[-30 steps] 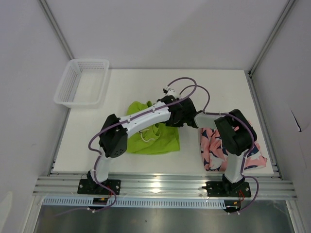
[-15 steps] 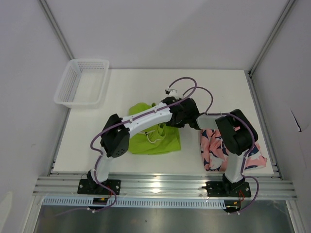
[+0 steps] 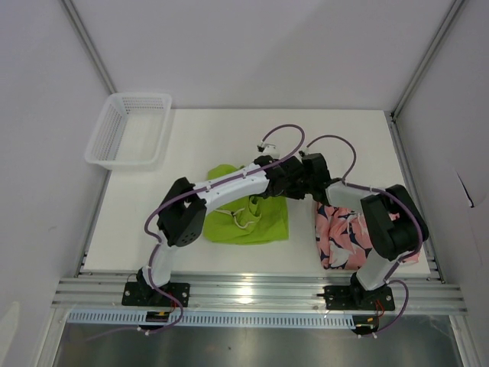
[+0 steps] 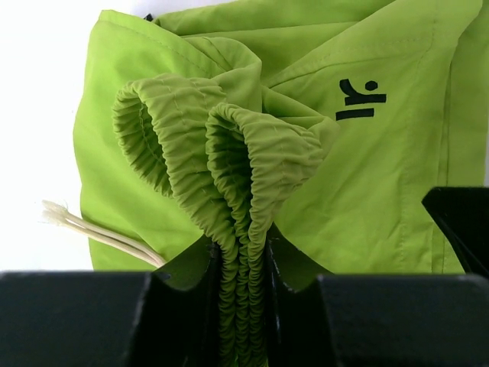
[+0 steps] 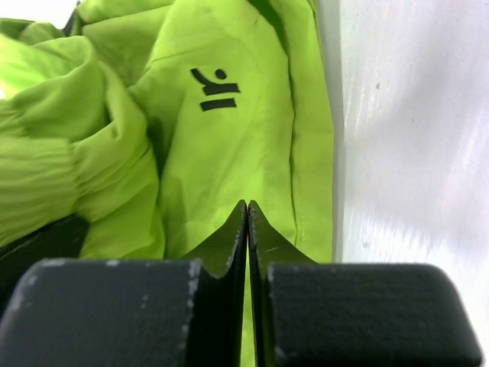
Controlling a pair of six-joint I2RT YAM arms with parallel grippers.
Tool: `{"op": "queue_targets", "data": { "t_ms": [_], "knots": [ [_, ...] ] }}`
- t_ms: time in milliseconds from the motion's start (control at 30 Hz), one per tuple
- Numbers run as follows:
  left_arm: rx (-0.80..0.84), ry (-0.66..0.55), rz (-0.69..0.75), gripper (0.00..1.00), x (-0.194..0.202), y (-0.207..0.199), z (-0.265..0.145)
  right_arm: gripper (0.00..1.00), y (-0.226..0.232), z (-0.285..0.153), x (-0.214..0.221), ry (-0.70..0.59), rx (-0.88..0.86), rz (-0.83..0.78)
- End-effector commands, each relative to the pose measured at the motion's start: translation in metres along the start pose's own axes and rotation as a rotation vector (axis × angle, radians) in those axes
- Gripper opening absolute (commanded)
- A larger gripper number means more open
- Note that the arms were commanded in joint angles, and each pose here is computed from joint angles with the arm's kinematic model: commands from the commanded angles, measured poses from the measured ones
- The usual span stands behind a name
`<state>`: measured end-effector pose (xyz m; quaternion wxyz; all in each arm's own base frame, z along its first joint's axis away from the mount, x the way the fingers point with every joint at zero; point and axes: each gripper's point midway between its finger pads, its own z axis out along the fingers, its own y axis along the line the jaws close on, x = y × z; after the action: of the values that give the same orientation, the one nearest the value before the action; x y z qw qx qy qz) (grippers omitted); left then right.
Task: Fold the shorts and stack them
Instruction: Fold the shorts
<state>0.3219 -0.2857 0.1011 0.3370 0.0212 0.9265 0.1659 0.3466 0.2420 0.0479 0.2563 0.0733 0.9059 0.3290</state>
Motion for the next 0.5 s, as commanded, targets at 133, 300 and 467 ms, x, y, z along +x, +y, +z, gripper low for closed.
{"op": "queue_targets", "data": {
  "t_ms": [133,300,467],
  "knots": [
    [0.042,-0.048,-0.057,0.0,-0.02,-0.013,-0.002,0.02,-0.002,-0.03,-0.018,-0.085,0.011,0.031],
    [0.088,-0.052,-0.03,0.03,-0.021,-0.029,0.004,0.03,-0.016,-0.045,-0.025,-0.138,0.051,0.048],
    [0.169,-0.042,-0.021,0.43,-0.019,-0.053,0.008,0.04,-0.032,-0.055,-0.028,-0.182,0.087,0.077]
  ]
}}
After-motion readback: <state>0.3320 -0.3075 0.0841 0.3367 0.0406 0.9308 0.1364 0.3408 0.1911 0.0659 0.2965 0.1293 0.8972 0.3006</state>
